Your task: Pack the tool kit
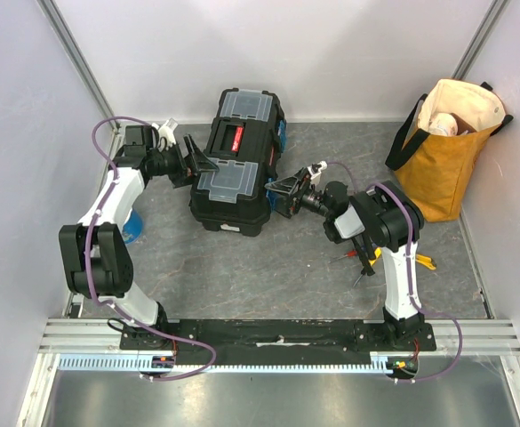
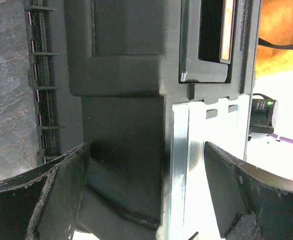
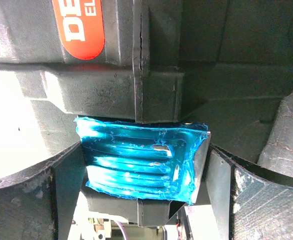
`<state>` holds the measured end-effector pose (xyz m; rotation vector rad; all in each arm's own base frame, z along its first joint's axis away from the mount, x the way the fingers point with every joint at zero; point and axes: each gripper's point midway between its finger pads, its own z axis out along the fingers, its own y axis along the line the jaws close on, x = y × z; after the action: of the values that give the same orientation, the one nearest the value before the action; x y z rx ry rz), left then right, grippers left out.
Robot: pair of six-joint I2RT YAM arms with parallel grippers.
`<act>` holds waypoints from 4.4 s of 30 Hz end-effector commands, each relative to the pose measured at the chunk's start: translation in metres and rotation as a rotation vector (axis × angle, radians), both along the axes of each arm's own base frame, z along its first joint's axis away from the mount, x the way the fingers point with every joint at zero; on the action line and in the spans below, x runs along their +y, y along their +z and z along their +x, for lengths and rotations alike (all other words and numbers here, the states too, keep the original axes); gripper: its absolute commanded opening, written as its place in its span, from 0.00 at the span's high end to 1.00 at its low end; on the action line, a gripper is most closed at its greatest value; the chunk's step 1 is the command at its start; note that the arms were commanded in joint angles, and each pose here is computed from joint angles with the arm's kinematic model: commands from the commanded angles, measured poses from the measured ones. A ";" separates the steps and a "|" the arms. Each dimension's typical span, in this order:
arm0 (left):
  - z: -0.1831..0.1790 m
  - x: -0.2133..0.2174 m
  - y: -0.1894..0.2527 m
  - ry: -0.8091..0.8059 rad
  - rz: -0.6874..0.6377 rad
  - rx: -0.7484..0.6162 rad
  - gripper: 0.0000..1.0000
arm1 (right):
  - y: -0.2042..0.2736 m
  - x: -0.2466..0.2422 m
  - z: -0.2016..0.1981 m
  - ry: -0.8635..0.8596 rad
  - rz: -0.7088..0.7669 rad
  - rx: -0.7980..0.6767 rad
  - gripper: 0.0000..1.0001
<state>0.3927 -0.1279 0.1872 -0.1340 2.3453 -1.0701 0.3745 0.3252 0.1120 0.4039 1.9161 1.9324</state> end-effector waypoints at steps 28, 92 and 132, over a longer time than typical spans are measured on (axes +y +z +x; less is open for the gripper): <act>-0.037 -0.005 -0.102 -0.011 0.377 0.272 0.10 | 0.050 0.008 -0.006 -0.063 -0.073 -0.348 0.94; 0.014 0.028 -0.031 0.169 0.510 0.163 0.10 | 0.028 -0.155 -0.002 -0.541 -0.615 -0.148 0.02; 0.185 -0.028 0.044 0.035 0.273 -0.349 0.08 | 0.049 -0.085 0.206 -0.299 -0.189 -0.254 0.02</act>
<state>0.5597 -0.1570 0.2118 0.0302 2.2252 -0.7139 0.5727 0.2341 0.1265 0.4048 1.9114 1.3250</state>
